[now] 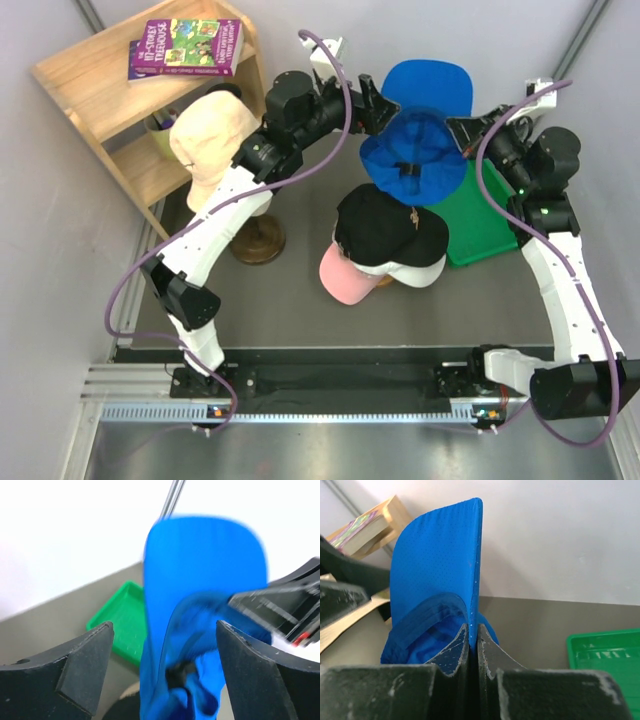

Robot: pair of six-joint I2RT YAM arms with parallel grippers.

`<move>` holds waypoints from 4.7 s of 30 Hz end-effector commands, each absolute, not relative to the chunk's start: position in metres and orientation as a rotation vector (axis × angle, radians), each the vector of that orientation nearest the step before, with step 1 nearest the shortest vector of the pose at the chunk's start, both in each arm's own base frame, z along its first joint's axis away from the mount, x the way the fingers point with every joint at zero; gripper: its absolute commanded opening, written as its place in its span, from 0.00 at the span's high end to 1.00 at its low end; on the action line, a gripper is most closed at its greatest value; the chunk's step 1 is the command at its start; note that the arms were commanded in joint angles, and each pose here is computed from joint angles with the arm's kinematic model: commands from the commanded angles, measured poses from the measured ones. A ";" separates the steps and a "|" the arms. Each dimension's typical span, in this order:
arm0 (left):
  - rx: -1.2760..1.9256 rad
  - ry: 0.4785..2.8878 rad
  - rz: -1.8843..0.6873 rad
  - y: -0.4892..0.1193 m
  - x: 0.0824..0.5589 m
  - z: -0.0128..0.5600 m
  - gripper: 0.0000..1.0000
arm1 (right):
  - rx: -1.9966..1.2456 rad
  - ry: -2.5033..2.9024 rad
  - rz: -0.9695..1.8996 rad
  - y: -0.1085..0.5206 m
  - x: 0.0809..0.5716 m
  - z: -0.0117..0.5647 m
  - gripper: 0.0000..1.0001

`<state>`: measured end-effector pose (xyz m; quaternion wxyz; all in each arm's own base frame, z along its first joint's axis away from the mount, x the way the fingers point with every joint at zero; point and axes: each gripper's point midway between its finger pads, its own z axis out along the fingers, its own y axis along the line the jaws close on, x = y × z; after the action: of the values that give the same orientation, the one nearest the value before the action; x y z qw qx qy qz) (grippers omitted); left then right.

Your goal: Stack the hats

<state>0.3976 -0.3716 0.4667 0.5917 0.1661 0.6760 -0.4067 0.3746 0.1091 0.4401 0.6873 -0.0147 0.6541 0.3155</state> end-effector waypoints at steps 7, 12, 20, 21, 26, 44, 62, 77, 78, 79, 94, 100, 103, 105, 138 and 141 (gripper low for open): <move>0.560 1.349 -1.047 -0.380 0.366 0.511 0.91 | -0.248 1.359 0.897 0.145 0.324 0.496 0.99; 0.662 1.274 -1.001 -0.377 0.354 0.518 1.00 | -0.247 1.384 0.797 0.131 0.325 0.507 0.23; 0.813 1.188 -0.992 -0.377 0.332 0.532 1.00 | -0.280 1.320 0.652 0.103 0.323 0.554 0.04; 0.822 1.182 -0.993 -0.377 0.331 0.533 1.00 | -0.315 1.319 0.667 0.107 0.327 0.559 0.04; 0.858 1.157 -1.000 -0.377 0.324 0.537 1.00 | -0.403 1.379 0.744 0.121 0.338 0.554 0.07; 0.733 1.211 -0.935 -0.370 0.346 0.541 0.49 | -0.417 1.504 0.558 0.140 0.346 0.532 1.00; 0.497 1.405 -0.988 -0.372 0.376 0.507 0.04 | -0.282 1.278 0.277 0.109 0.331 0.575 1.00; 0.224 1.657 -0.876 -0.372 0.435 0.440 0.06 | -0.322 1.187 0.414 0.138 0.310 0.603 1.00; 0.218 1.676 -0.859 -0.370 0.435 0.436 0.06 | -0.322 1.179 0.416 0.138 0.309 0.606 1.00; 0.219 1.684 -0.847 -0.368 0.436 0.433 0.07 | -0.323 1.180 0.408 0.137 0.308 0.607 1.00; 0.249 1.808 -0.786 -0.349 0.411 0.399 0.09 | -0.298 1.191 0.113 0.105 0.340 0.607 1.00; 0.296 1.717 -0.858 -0.351 0.397 0.434 0.09 | -0.318 1.224 0.105 0.111 0.354 0.589 1.00; 0.327 1.653 -0.904 -0.352 0.387 0.456 0.08 | -0.333 1.239 0.099 0.115 0.359 0.579 1.00; 0.323 1.630 -0.909 -0.347 0.382 0.466 0.07 | -0.345 1.247 0.084 0.119 0.361 0.572 1.00; 0.230 1.570 -0.771 -0.287 0.353 0.502 0.04 | -0.834 1.306 -0.011 0.258 0.264 0.408 1.00; 0.230 1.573 -0.758 -0.284 0.351 0.501 0.04 | -0.855 1.291 -0.085 0.258 0.262 0.394 1.00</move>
<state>0.3652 -0.3038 0.4705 0.6028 0.1072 0.7145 -0.3386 0.2703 0.2587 0.3878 0.6924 -0.3921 0.6054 -0.0163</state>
